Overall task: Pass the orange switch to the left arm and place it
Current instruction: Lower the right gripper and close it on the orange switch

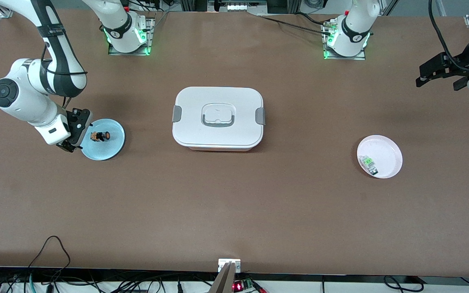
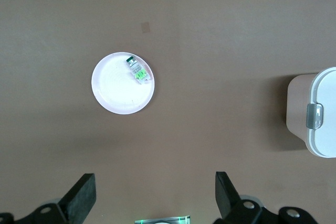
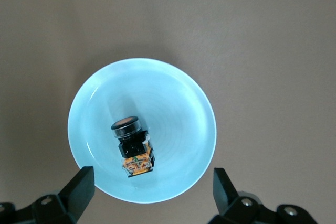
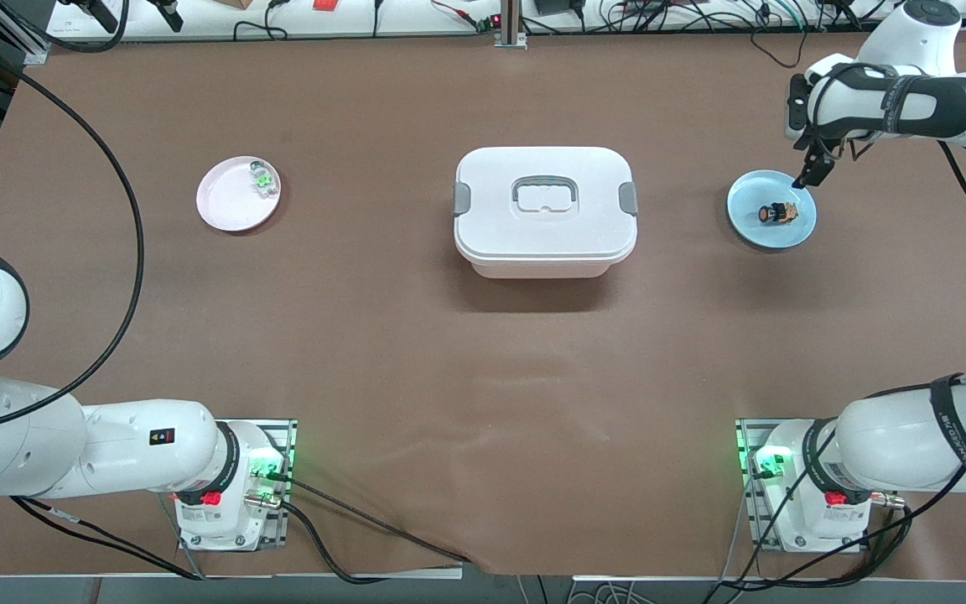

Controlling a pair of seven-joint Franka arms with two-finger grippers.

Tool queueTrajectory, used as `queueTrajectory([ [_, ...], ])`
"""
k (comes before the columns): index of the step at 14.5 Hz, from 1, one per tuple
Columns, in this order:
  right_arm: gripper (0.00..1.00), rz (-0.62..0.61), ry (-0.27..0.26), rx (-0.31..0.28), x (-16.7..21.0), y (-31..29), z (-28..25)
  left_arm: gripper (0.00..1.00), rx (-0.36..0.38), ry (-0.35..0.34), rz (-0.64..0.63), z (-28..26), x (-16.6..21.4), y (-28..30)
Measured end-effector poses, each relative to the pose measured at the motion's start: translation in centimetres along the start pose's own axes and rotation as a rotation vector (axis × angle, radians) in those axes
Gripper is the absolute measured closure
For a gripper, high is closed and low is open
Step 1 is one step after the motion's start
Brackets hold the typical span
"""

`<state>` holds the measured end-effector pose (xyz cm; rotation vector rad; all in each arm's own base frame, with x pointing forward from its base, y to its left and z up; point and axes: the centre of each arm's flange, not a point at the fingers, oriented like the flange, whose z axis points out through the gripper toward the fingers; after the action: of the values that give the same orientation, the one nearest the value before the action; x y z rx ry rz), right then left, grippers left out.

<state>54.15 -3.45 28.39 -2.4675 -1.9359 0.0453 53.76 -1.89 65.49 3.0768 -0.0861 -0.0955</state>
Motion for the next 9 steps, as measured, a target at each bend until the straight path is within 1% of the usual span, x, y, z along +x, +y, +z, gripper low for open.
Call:
queueTrajectory([
  [2, 0.0, -0.002, 0.001, 0.0, -0.1, -0.7, 1.5, 0.0, 0.0, -0.001, 0.0, 0.0, 0.0, 0.0],
  [9, 0.0, 0.002, 0.012, -0.047, -0.6, -2.6, 6.2, 0.0, 0.0, -0.002, 0.0, 0.1, 0.0, 0.0],
])
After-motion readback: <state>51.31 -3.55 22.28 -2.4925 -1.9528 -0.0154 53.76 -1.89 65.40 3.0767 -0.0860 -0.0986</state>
